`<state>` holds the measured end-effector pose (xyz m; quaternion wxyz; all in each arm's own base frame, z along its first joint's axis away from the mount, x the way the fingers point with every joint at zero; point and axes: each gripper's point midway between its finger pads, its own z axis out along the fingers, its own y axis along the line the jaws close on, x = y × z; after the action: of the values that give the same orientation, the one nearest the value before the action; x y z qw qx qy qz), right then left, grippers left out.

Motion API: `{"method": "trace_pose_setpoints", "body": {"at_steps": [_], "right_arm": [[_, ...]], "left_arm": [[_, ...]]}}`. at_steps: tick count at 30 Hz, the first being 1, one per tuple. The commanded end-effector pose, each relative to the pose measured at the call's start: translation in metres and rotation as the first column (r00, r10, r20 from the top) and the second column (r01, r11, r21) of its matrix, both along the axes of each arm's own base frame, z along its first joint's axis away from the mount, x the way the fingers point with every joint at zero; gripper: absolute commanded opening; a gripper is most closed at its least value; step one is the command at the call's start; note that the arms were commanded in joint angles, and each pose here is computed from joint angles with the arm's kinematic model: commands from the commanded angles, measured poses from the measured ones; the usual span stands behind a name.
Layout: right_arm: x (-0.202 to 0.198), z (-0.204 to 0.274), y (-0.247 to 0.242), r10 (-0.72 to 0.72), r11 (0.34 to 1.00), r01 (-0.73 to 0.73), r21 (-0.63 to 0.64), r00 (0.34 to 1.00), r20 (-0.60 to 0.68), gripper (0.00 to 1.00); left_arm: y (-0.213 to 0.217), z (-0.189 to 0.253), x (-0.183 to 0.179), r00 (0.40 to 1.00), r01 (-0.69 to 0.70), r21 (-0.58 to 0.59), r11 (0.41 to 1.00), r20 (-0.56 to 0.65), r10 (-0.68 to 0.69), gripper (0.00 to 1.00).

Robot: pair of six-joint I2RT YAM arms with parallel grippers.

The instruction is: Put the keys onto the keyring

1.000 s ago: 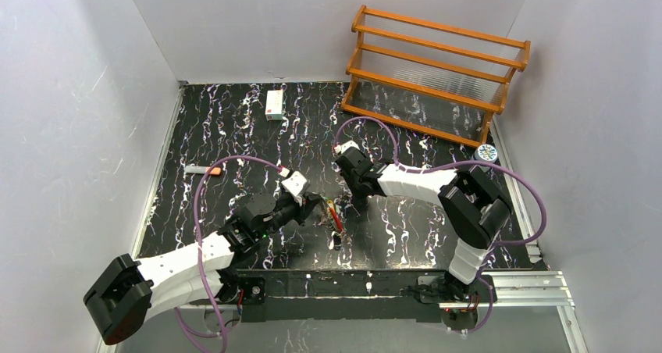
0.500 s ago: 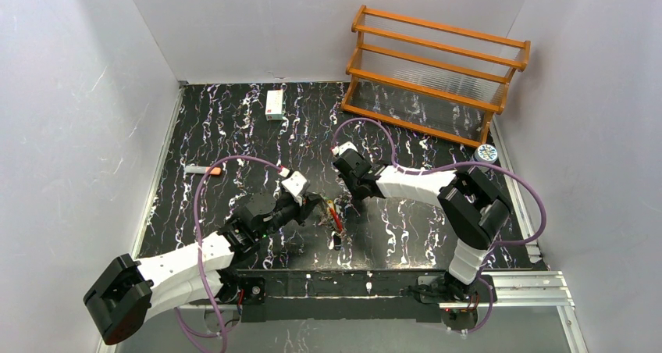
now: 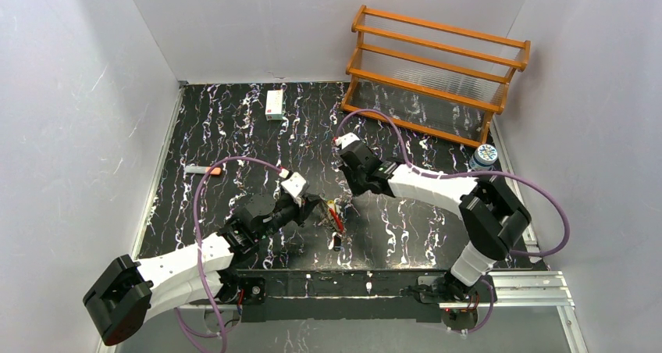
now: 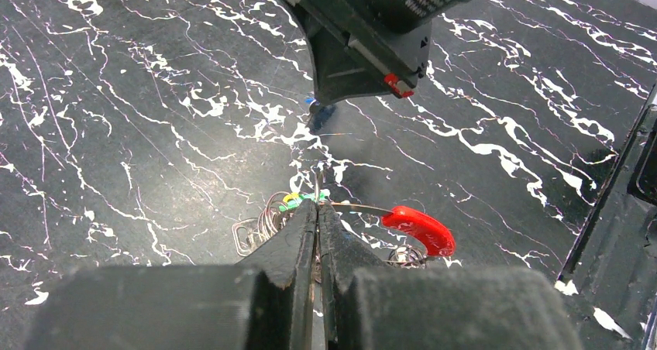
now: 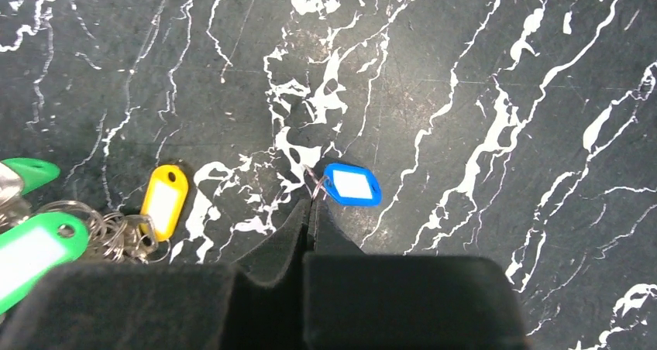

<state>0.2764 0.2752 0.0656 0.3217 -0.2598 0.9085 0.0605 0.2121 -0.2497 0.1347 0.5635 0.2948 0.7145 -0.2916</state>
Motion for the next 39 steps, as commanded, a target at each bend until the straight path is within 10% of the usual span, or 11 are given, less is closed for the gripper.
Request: {"method": "trace_pose_setpoints", "body": {"at_steps": [1,14,39], "right_arm": [[0.002,0.019,0.01,0.024,0.989,-0.021,0.148,1.0,-0.018,0.01],[-0.026,0.068,0.025,0.296,0.809,-0.244,0.534,0.955,-0.012,0.01],[-0.087,0.111,0.049,0.68,0.494,-0.62,0.609,0.713,0.174,0.01]], "left_arm": [[-0.002,0.012,0.001,0.999,0.004,-0.031,1.0,0.037,-0.003,0.0],[-0.002,0.009,0.002,0.999,0.009,-0.009,1.0,0.044,-0.009,0.0],[-0.016,0.009,-0.015,0.982,0.163,0.029,0.986,0.093,-0.165,0.0]]}}
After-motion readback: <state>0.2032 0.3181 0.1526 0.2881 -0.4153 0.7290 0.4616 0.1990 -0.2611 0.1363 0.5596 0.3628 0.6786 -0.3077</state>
